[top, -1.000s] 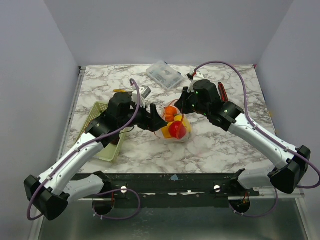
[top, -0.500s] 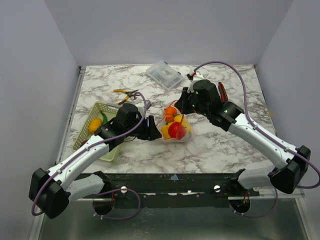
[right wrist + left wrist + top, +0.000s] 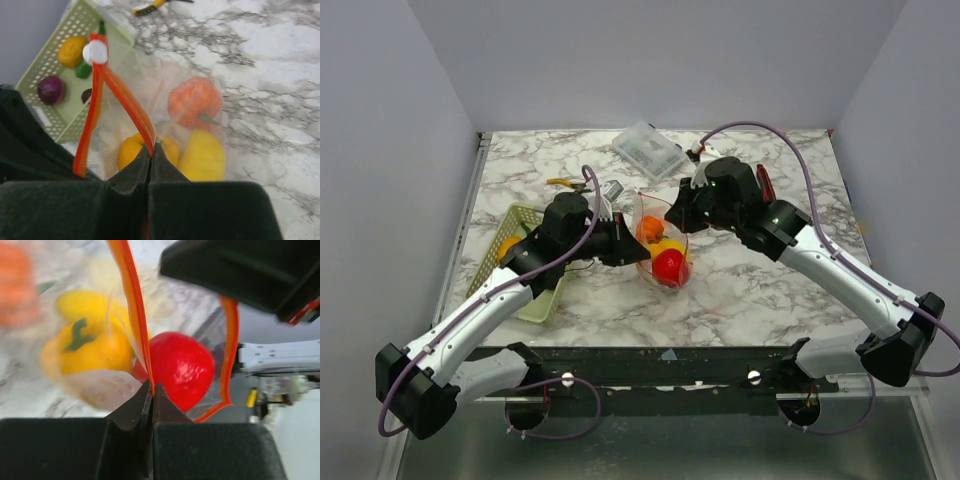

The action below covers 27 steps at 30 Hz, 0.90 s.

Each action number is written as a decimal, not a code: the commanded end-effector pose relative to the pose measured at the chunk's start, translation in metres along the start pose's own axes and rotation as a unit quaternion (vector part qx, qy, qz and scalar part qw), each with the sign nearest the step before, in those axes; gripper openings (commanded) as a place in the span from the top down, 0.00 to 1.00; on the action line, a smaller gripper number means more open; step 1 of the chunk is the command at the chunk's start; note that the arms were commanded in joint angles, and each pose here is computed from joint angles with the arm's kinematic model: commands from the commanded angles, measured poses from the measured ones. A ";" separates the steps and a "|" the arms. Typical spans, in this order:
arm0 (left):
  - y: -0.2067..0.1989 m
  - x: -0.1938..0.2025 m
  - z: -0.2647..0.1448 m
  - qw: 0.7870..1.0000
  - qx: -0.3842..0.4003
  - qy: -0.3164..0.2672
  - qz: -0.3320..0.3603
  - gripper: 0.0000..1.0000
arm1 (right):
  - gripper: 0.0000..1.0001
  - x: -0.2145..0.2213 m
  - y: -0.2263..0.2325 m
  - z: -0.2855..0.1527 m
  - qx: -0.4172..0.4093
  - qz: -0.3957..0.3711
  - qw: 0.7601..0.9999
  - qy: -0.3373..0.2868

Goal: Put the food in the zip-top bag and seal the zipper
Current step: Adjust the zipper food storage bag at the center of the board.

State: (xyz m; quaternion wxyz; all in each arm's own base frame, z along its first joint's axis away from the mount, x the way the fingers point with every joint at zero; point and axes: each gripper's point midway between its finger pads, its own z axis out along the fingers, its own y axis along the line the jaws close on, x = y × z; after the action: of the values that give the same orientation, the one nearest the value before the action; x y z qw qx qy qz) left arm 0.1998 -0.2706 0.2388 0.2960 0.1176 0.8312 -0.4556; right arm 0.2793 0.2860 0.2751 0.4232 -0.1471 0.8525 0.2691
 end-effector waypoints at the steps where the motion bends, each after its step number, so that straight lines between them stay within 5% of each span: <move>1: -0.072 -0.029 -0.023 0.990 0.129 -0.030 -0.041 1.00 | 1.00 -0.006 0.062 -0.025 -0.104 -0.027 0.994 0.009; 7: -0.018 -0.020 -0.009 0.994 0.017 -0.036 -0.104 1.00 | 0.97 0.007 0.050 -0.016 -0.083 -0.014 0.996 -0.008; 10: -0.012 -0.009 -0.005 0.992 0.036 -0.015 -0.123 1.00 | 0.96 0.032 0.024 0.009 -0.017 -0.017 0.999 0.030; 15: -0.037 -0.019 -0.019 0.991 0.077 -0.022 -0.111 1.00 | 1.00 0.029 0.021 0.008 0.000 -0.017 0.999 0.040; 21: -0.079 -0.046 -0.053 0.986 0.118 -0.065 -0.096 1.00 | 1.00 -0.009 0.064 -0.038 -0.107 0.007 0.994 -0.016; 27: -0.016 -0.007 -0.021 0.974 0.039 -0.042 -0.219 1.00 | 1.00 0.016 0.036 -0.007 -0.037 0.020 0.999 0.008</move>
State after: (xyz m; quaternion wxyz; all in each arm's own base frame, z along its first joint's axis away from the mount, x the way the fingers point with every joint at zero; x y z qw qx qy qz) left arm 0.1837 -0.2643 0.3206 0.2816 0.0140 0.7727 -0.5688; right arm 0.2349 0.3087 0.3064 0.4180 -0.1689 0.8252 0.3403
